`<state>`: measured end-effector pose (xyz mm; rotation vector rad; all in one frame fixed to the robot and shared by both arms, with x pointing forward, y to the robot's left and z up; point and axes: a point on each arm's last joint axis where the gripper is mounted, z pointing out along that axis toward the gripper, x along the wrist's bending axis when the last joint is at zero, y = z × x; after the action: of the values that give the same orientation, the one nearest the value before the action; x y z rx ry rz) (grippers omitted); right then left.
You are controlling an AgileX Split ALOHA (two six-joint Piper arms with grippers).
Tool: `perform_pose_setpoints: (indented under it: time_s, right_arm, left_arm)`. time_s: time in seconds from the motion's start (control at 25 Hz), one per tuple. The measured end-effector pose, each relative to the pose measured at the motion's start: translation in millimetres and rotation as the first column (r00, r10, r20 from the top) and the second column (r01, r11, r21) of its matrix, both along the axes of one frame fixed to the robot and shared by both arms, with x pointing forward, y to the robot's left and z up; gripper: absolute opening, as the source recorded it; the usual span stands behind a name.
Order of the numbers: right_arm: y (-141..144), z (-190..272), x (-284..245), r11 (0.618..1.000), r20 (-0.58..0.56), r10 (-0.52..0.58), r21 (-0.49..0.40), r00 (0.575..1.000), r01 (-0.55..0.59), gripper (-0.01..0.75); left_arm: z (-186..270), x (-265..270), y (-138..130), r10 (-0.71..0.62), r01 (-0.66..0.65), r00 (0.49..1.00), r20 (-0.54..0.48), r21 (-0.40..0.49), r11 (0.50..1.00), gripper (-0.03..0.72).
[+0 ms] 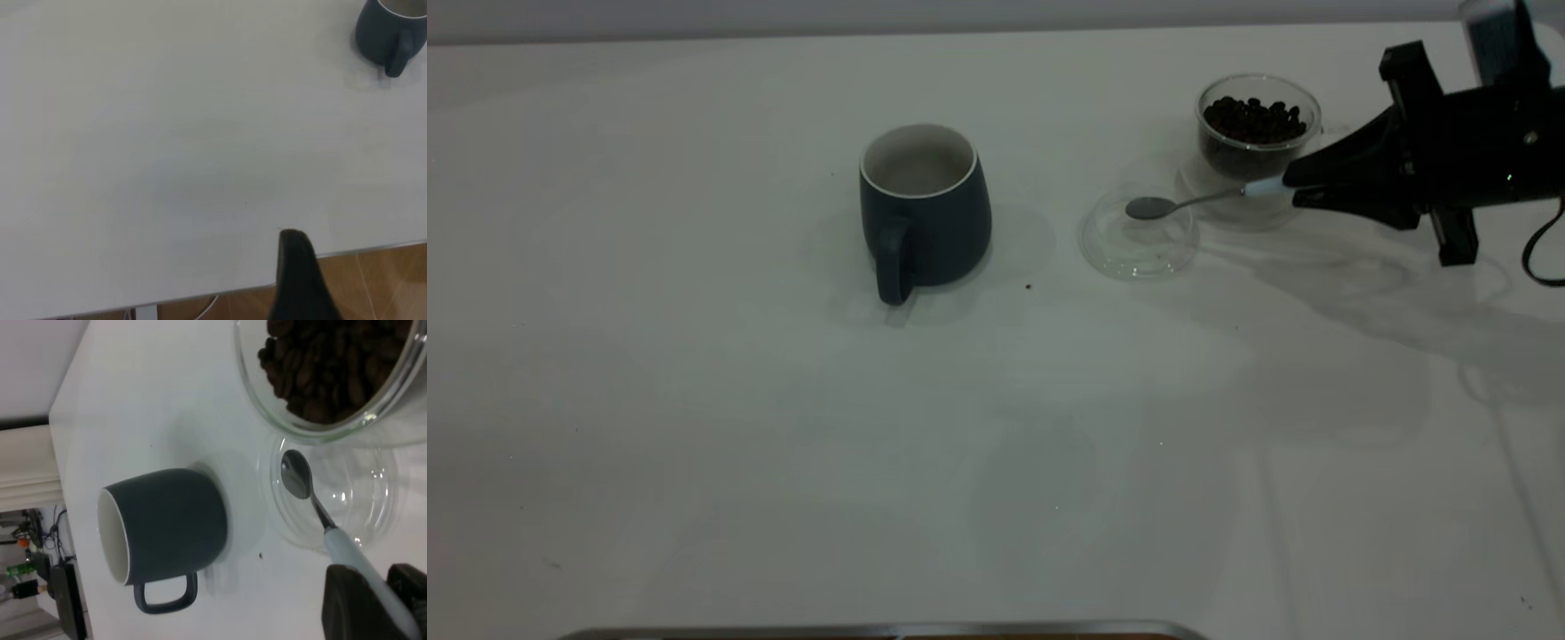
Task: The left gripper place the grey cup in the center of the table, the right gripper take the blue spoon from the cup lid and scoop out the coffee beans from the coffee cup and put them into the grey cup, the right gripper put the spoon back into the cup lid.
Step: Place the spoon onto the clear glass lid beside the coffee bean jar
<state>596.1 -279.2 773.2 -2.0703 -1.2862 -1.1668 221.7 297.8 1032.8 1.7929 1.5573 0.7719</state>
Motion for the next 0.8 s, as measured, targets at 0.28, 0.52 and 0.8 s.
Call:
perform_pose_setpoints:
  time_s: [0.28,0.52,0.8]
  right_arm:
    - [9,-18,9,0.999,-0.002,0.029,0.015,1.000,-0.029,0.111]
    - [14,-24,12,0.998,0.003,0.047,0.030,0.999,-0.047,0.111]
    - [14,-25,12,0.998,0.016,0.058,0.019,0.998,-0.058,0.239]
  left_arm:
    - [0,0,0,0.000,0.000,1.000,0.000,0.000,1.000,0.532]
    - [0,0,0,0.000,0.000,1.000,0.000,0.000,1.000,0.532]
    - [0,0,0,0.000,0.000,1.000,0.000,0.000,1.000,0.532]
